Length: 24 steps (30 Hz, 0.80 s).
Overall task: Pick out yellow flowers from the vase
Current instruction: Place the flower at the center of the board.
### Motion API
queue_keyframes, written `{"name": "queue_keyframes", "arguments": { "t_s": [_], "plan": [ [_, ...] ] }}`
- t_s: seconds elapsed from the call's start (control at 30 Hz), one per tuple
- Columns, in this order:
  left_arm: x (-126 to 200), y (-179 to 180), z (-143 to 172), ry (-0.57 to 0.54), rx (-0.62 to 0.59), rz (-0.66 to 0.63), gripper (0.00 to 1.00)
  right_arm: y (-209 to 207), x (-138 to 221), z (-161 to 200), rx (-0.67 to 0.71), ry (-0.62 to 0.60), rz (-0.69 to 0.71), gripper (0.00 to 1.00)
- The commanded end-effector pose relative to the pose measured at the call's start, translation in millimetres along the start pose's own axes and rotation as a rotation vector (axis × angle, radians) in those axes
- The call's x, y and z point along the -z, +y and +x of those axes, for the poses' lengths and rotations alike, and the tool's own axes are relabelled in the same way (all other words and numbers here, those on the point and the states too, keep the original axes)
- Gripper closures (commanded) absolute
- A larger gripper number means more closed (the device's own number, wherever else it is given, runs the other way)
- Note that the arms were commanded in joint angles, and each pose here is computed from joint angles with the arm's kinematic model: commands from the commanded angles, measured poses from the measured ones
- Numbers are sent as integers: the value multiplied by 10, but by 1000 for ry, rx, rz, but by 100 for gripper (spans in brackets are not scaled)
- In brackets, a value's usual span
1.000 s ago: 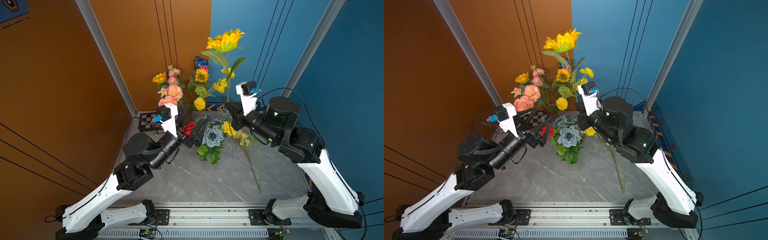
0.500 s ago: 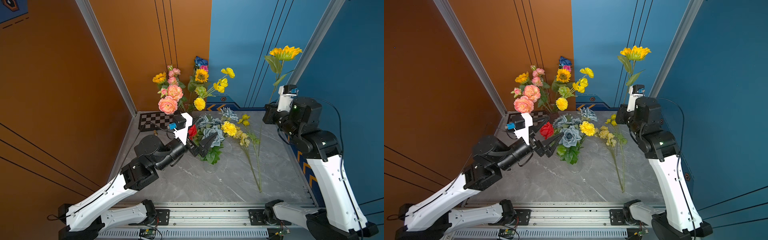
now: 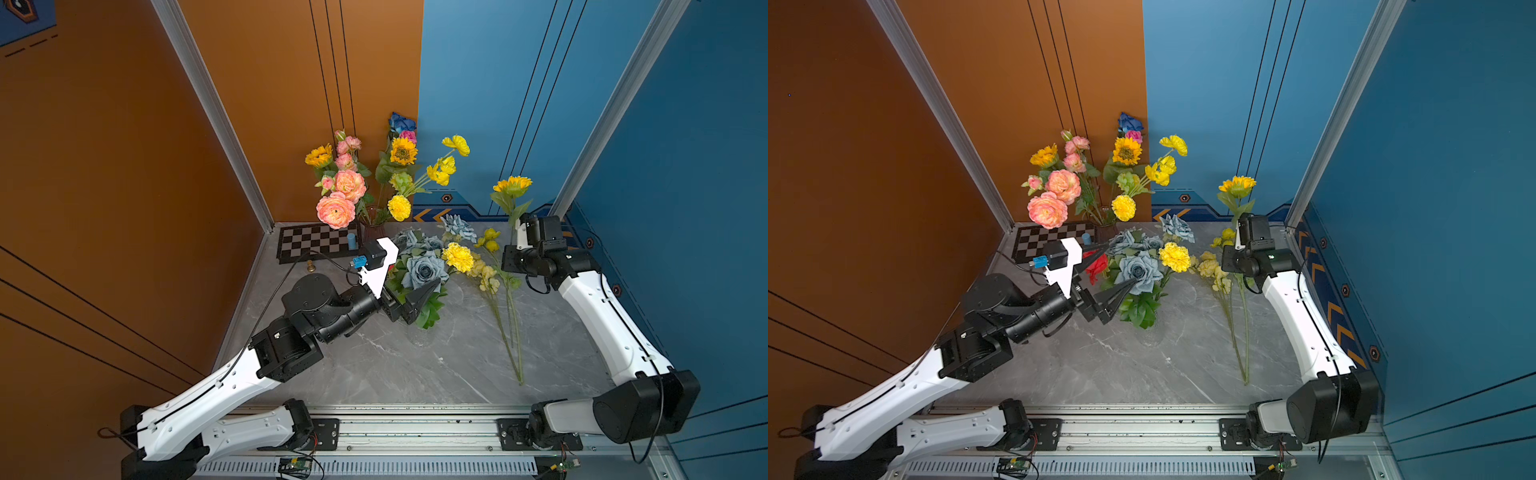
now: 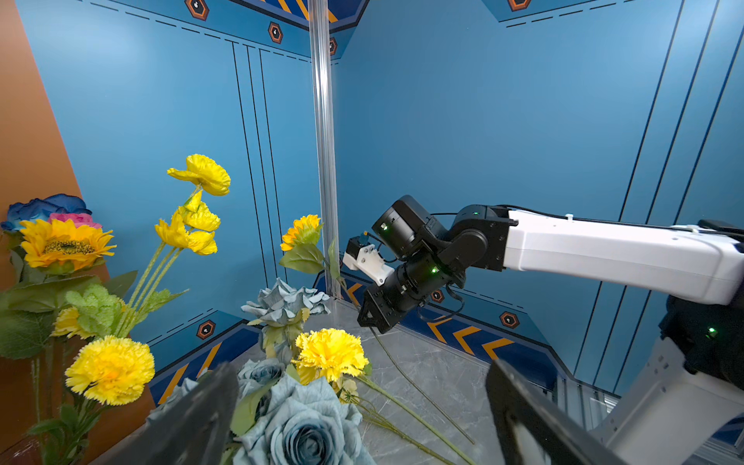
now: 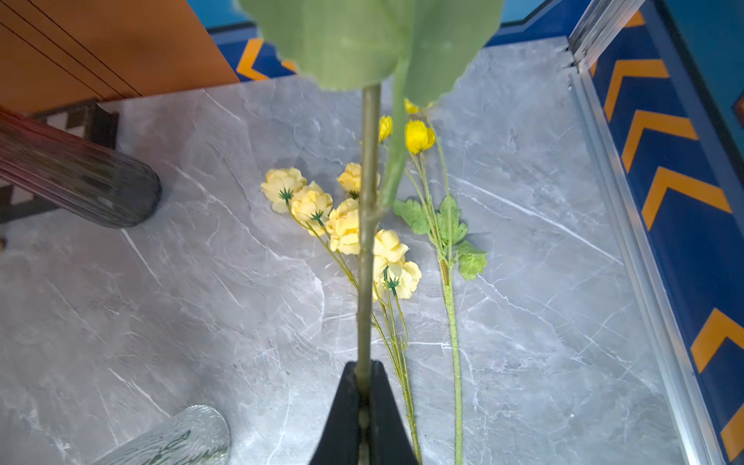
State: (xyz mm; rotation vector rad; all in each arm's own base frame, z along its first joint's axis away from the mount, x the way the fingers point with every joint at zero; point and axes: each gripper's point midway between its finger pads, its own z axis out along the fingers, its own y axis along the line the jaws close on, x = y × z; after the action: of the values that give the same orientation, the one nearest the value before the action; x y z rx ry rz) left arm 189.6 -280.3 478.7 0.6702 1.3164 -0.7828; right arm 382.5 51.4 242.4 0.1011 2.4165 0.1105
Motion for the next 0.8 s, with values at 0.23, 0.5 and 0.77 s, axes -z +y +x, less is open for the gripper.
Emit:
{"name": "queue_keyframes", "arguments": {
  "t_s": [0.23,0.5,0.77],
  "plan": [
    [58,-33,123,14,-18,16,2,-335,-755,490,81,185,141,100],
    [16,-7,339,87,-60,5,2,-539,-1088,741,96,292,203,100],
    [9,290,501,140,-85,-147,2,-669,-1334,904,76,356,221,100]
  ]
}}
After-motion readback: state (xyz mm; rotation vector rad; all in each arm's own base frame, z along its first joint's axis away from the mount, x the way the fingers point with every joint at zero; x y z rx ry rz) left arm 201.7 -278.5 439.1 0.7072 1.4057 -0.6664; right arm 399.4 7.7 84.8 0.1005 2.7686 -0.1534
